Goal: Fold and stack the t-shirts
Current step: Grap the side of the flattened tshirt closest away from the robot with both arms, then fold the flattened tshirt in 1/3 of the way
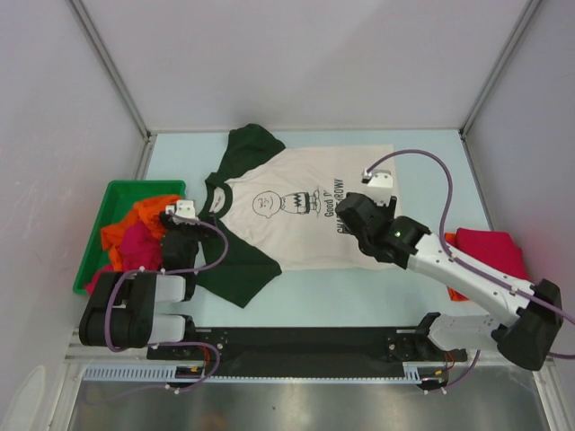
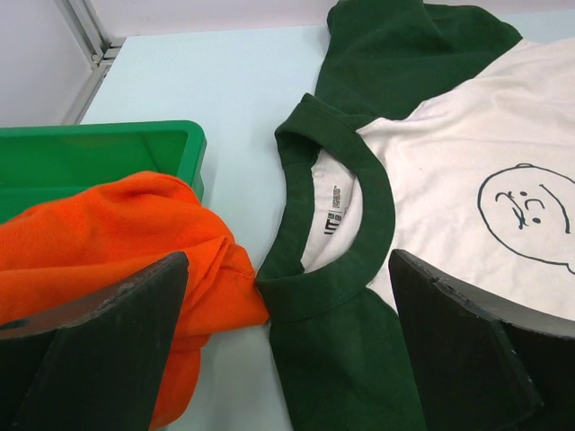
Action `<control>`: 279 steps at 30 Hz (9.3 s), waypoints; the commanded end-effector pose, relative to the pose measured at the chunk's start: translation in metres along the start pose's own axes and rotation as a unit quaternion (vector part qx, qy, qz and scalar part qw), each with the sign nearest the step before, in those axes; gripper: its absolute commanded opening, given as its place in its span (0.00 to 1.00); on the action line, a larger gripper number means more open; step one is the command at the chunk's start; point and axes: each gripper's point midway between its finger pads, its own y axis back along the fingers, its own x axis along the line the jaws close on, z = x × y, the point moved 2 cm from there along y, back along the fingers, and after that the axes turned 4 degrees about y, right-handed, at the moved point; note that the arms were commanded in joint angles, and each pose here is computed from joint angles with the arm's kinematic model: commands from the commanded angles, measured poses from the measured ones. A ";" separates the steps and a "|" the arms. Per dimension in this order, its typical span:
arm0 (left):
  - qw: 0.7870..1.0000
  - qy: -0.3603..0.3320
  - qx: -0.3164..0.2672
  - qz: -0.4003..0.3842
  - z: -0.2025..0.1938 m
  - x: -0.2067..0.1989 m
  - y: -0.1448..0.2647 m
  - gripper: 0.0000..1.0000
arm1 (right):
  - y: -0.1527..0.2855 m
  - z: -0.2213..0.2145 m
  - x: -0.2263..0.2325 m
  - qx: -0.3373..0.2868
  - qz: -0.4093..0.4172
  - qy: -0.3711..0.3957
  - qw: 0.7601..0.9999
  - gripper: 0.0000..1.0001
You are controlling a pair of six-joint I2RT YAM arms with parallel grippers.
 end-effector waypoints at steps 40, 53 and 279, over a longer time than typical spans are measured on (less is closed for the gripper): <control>0.985 0.049 0.135 0.092 0.127 -0.078 0.004 1.00 | 0.015 0.011 -0.050 -0.004 0.026 0.026 0.999 0.70; 0.911 0.324 0.252 0.038 0.061 -0.117 0.122 1.00 | 0.013 0.006 -0.051 -0.009 0.023 0.013 1.000 0.70; 0.876 0.273 0.370 0.146 0.075 -0.067 0.204 0.00 | 0.051 -0.051 -0.118 0.095 -0.125 -0.138 0.978 0.00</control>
